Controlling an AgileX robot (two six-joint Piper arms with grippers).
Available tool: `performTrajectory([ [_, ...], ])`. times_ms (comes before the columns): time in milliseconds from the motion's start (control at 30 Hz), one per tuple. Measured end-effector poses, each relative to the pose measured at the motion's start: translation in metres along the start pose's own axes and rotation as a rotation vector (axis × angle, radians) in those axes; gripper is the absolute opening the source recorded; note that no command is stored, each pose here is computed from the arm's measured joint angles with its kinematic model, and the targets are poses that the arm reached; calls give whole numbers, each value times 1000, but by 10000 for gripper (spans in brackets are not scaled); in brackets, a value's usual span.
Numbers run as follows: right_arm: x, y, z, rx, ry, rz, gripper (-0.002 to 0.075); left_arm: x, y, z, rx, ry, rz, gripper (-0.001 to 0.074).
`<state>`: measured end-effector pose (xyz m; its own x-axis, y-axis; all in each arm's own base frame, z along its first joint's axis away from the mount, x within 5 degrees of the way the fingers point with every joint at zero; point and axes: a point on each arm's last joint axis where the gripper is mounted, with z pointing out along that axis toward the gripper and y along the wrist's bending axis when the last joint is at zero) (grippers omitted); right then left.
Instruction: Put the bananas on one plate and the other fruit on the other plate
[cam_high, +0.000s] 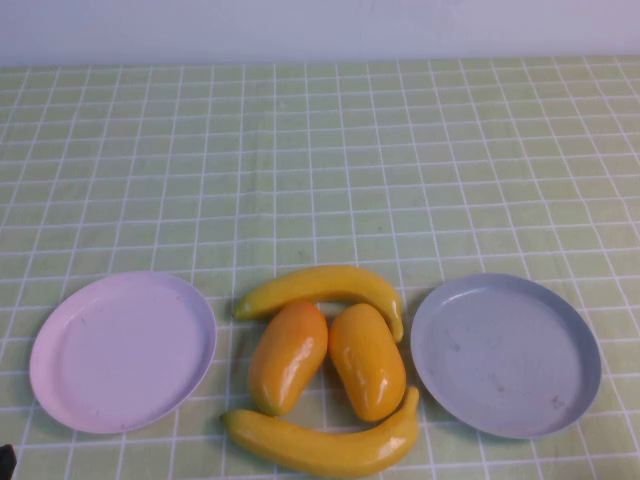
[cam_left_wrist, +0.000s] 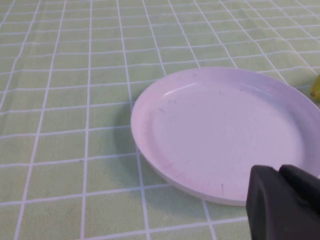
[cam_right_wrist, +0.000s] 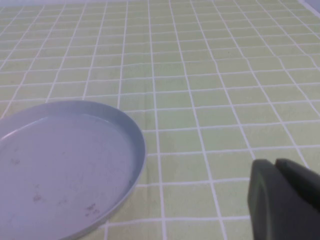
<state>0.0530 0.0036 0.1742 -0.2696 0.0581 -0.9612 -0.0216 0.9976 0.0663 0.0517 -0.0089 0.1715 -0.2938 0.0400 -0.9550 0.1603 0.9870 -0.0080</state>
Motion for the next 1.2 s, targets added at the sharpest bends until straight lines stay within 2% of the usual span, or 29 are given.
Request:
performTrajectory([
  [500, 0, 0, 0, 0, 0, 0, -17, 0, 0, 0, 1, -4, -2, 1],
  [633, 0, 0, 0, 0, 0, 0, -17, -2, -1, 0, 14, -22, -39, 1],
  [800, 0, 0, 0, 0, 0, 0, -17, -10, -4, -1, 55, -103, -175, 1],
  [1067, 0, 0, 0, 0, 0, 0, -17, -23, -6, -3, 138, -225, -605, 1],
  [1200, 0, 0, 0, 0, 0, 0, -17, -25, -5, -4, 144, -253, -658, 1],
])
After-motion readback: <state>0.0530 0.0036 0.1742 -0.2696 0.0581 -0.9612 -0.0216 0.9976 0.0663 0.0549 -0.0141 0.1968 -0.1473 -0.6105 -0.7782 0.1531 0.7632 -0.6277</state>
